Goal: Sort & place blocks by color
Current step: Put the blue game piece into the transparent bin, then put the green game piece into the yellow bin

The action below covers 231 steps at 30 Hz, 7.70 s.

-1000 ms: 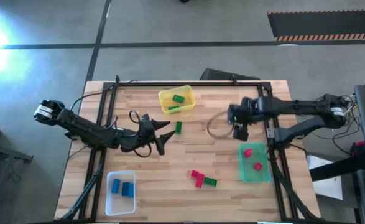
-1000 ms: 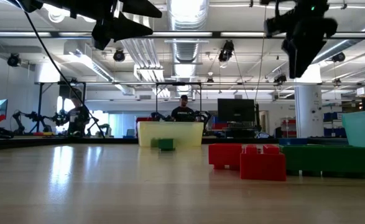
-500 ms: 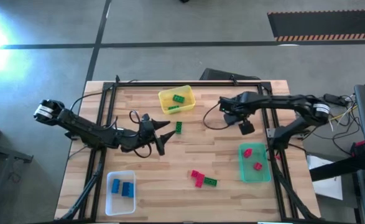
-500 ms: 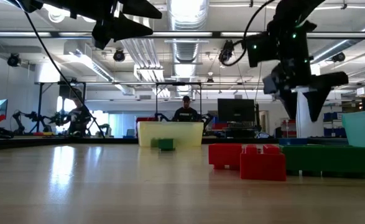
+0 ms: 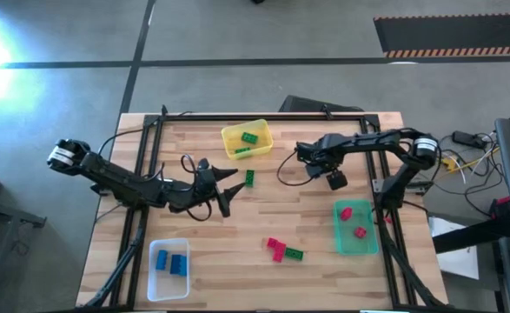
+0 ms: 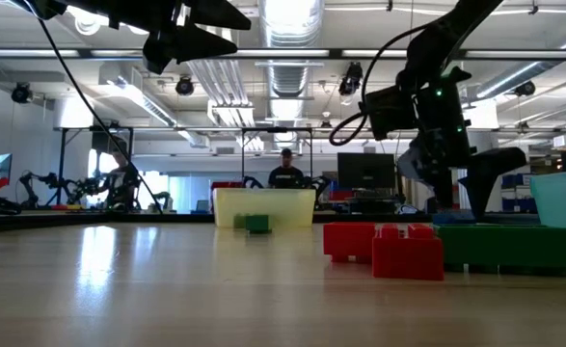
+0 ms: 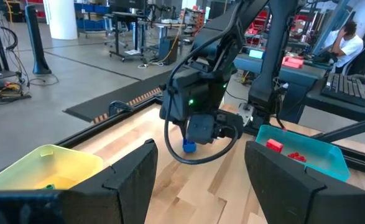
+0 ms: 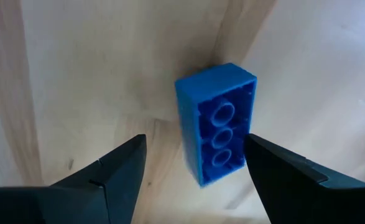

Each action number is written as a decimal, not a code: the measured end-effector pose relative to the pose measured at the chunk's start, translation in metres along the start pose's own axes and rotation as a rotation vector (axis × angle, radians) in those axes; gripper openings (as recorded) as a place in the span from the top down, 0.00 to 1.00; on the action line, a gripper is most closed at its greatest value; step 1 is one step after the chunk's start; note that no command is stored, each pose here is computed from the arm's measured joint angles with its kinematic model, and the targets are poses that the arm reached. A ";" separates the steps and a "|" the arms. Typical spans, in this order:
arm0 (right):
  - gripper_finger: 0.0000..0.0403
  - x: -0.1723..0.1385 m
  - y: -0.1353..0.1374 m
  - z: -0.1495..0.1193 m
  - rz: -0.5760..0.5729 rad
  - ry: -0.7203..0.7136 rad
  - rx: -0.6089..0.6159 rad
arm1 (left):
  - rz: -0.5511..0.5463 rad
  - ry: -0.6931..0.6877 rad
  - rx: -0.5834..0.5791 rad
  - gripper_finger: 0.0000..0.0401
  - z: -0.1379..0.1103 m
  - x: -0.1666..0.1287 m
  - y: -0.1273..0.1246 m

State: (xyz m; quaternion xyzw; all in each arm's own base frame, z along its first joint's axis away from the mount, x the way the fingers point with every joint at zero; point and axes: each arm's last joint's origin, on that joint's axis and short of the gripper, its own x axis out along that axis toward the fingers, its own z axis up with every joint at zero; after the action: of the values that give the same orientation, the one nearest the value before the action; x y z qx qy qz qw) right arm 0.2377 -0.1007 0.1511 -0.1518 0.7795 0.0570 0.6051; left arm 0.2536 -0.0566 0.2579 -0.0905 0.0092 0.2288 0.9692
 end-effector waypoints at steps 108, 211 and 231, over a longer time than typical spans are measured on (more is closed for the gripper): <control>0.72 -0.107 0.083 0.091 -0.007 -1.925 0.364 | -0.099 -0.047 0.005 0.63 -0.039 0.026 -0.034; 0.42 -0.141 0.091 0.017 -0.048 -1.664 0.455 | 0.430 1.462 -0.485 0.49 -0.009 -0.107 -0.107; 0.46 -0.123 0.088 0.016 -0.054 -1.489 0.788 | -0.112 0.608 0.402 0.49 0.023 -0.019 -0.100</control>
State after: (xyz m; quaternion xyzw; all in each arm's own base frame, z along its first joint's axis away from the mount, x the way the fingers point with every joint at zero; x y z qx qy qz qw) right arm 0.2526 0.0074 0.2571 0.1293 0.1361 -0.1483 0.9710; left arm 0.2806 -0.1489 0.2989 0.0375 0.3368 0.1318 0.9316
